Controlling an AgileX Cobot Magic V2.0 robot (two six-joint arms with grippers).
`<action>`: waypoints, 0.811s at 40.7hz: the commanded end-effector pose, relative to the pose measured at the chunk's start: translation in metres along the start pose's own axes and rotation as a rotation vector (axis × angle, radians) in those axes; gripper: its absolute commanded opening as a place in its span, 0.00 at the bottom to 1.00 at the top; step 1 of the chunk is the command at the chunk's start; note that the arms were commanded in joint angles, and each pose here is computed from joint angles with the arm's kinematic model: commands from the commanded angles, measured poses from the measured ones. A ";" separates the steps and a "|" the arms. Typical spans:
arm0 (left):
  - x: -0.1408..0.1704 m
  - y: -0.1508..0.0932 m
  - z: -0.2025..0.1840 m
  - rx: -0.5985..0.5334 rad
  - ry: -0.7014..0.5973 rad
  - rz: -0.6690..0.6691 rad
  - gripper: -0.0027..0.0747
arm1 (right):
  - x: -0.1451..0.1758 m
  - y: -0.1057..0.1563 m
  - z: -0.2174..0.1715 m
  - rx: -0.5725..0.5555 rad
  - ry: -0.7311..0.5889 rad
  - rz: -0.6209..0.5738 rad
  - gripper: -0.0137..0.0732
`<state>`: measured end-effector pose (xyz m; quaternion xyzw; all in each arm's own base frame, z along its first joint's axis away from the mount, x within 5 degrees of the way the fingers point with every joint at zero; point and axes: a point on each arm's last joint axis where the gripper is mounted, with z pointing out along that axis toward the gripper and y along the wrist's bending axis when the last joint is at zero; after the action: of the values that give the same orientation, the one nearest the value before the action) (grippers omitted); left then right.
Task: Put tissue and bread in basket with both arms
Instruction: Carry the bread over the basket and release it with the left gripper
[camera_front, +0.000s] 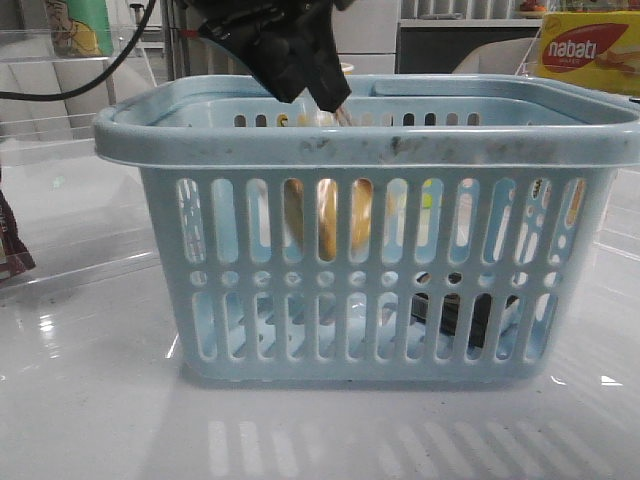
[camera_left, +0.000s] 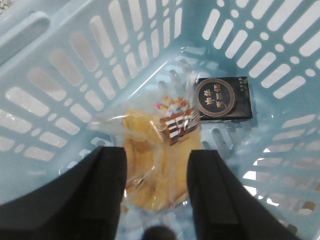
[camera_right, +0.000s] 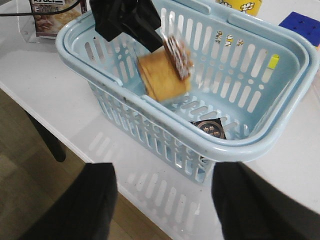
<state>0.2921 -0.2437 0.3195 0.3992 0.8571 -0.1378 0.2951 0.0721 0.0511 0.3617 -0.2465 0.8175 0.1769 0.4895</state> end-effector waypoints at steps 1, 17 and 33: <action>-0.017 -0.006 -0.043 -0.007 -0.148 0.006 0.57 | -0.013 0.000 -0.005 0.013 -0.095 -0.002 0.75; 0.020 -0.034 -0.153 0.007 -0.267 0.055 0.57 | -0.013 0.000 -0.005 0.013 -0.095 -0.002 0.75; 0.126 -0.055 -0.201 -0.001 -0.346 0.065 0.57 | -0.013 0.000 -0.005 0.013 -0.095 -0.002 0.75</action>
<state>0.1173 -0.1163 0.3918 0.4105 0.8031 -0.1750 0.3948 0.0721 0.0511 0.3617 -0.2465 0.8175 0.1769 0.4895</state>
